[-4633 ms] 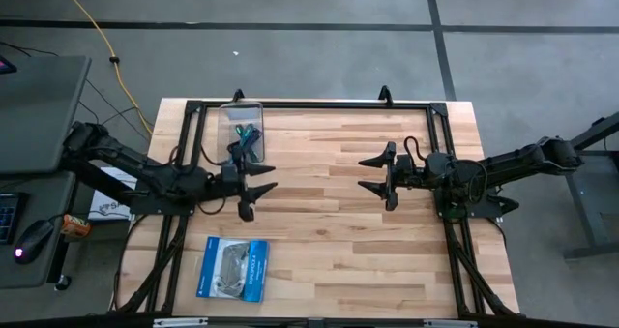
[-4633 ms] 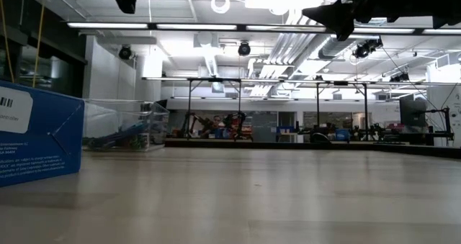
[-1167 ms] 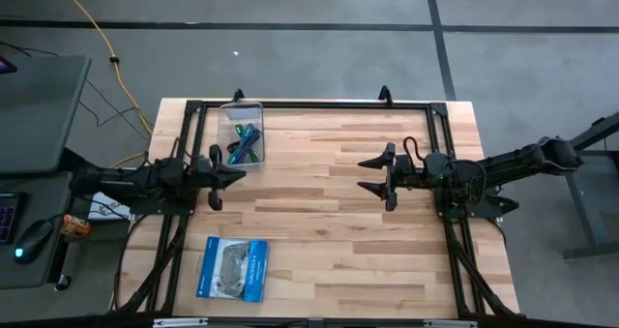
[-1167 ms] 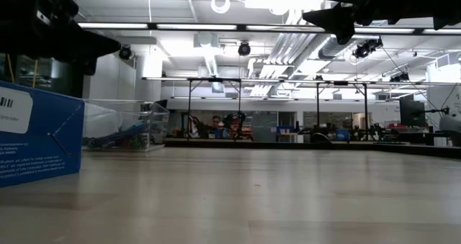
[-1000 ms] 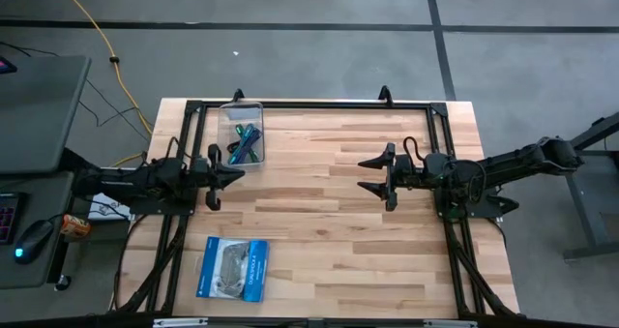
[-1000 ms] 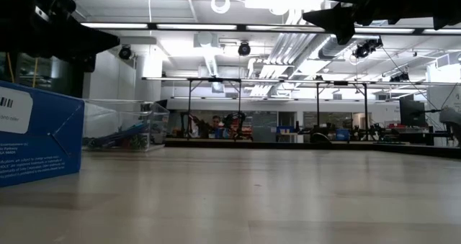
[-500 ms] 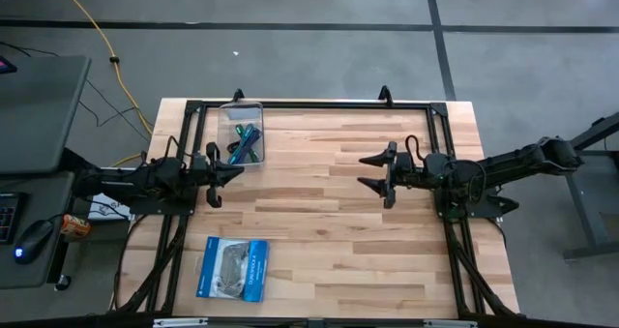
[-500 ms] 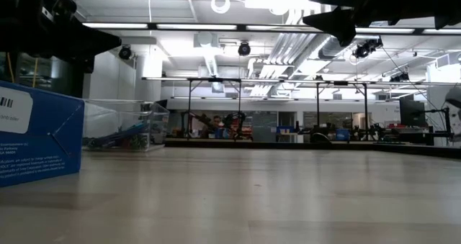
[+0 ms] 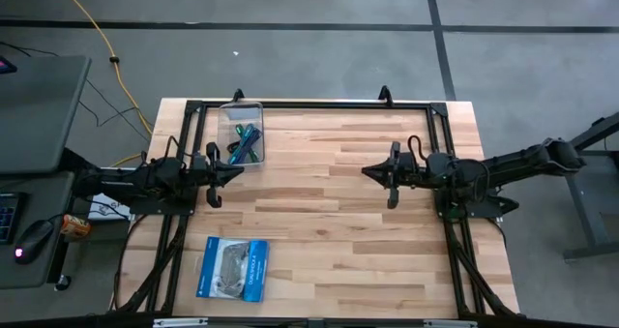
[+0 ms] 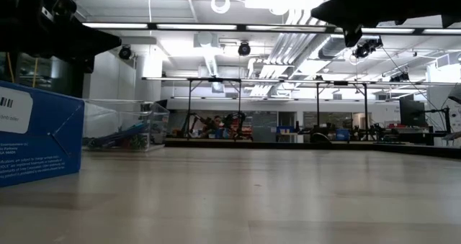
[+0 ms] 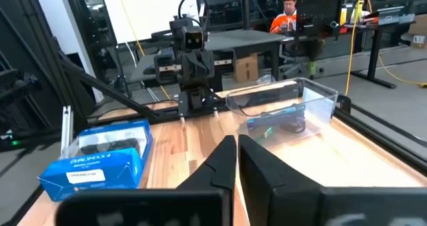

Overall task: Pick and place USB-C Cables
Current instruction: Return to Home Position

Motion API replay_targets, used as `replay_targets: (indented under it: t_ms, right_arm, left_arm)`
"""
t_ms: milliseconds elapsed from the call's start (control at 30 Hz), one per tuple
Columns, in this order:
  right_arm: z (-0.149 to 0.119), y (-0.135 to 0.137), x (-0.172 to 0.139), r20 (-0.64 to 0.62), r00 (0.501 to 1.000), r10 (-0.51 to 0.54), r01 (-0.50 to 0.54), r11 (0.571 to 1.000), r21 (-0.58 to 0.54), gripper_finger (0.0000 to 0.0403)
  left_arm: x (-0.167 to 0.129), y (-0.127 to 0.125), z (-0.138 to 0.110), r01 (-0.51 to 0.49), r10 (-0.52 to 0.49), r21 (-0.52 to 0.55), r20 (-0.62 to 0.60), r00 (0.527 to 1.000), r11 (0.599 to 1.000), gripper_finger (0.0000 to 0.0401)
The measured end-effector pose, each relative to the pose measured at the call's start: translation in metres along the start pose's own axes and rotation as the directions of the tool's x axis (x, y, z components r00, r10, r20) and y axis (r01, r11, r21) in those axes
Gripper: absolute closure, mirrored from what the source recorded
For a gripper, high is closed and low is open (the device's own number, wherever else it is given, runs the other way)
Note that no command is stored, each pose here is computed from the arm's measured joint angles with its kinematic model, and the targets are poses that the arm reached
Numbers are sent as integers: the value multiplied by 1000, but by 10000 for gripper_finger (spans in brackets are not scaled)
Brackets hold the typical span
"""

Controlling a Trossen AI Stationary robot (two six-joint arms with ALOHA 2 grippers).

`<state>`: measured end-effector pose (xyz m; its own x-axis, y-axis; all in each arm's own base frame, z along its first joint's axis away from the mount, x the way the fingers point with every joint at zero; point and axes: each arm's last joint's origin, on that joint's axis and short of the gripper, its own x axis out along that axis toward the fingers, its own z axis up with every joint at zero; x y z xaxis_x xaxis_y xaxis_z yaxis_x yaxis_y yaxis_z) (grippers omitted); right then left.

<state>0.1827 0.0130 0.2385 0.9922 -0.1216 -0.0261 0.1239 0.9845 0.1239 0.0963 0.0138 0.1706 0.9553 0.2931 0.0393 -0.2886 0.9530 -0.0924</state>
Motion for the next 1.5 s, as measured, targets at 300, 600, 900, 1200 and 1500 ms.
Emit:
replay_targets:
  t_ms: [300,600,900,1200,1500]
  right_arm:
    - [7,-3,-16,0,1000,1,-1,1000,2,399]
    - [18,-10,-52,29,1000,4,-4,1000,-1,402]
    - [27,-20,-100,158,987,14,-19,999,28,403]
    - [5,-25,-108,198,980,16,-30,997,70,403]
    - [-38,-26,-89,203,979,32,-44,998,51,403]
  left_arm:
    - [0,0,0,0,0,0,0,1000,1000,401]
    - [0,0,0,0,0,-1,0,1000,1000,401]
    - [0,0,0,0,0,-1,1,1000,1000,401]
    - [0,0,0,0,0,-1,0,1000,1000,401]
    - [0,0,0,0,0,-1,1,1000,1000,401]
